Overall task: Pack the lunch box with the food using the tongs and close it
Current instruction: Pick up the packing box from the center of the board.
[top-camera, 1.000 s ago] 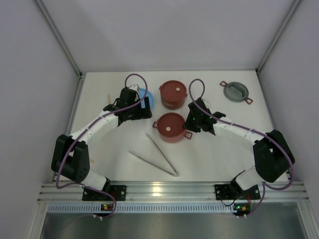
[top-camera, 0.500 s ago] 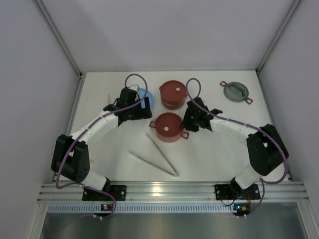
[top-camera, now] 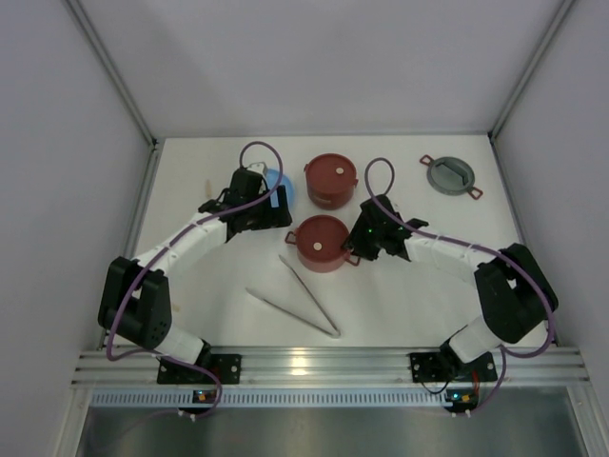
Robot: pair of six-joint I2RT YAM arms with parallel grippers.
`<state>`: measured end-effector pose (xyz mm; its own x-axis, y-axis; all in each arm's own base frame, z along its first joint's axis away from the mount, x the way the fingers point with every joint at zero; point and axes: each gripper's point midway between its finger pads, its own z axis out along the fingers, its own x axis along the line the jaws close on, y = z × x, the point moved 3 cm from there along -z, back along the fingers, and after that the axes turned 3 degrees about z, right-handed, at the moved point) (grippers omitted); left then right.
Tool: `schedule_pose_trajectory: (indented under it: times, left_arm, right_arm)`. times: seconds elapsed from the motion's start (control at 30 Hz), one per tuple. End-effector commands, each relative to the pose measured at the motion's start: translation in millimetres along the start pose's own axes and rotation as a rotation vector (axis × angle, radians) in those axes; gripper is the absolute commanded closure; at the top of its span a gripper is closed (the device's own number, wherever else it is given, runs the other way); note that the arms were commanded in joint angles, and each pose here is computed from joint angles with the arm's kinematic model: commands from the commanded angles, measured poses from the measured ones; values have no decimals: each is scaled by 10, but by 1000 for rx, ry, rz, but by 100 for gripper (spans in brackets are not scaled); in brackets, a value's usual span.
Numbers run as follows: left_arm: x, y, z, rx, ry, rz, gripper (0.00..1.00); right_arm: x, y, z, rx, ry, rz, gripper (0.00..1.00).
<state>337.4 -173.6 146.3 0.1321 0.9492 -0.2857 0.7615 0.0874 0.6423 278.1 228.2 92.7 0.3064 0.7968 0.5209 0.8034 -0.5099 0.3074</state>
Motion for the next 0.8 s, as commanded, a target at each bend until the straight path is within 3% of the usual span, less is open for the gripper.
schedule_pose_trajectory:
  times: [0.0,0.27,0.37,0.5,0.77]
  left_arm:
    - [-40,45,34,-32,-13,-6,1]
    - [-34,43,20,-32,-11,0,1]
    - [-31,37,7,-30,-11,3,1]
    - [-27,41,-16,-32,-10,10,1]
    - [-6,112,-66,-60,15,8,1]
  right_arm:
    - [31,-61,11,1,28,56,61]
    - [-10,-106,125,-10,50,111,65]
    - [-34,-110,180,-11,47,105,75]
    - [-97,-105,208,-25,42,69,99]
    - [-39,19,5,-57,110,1,100]
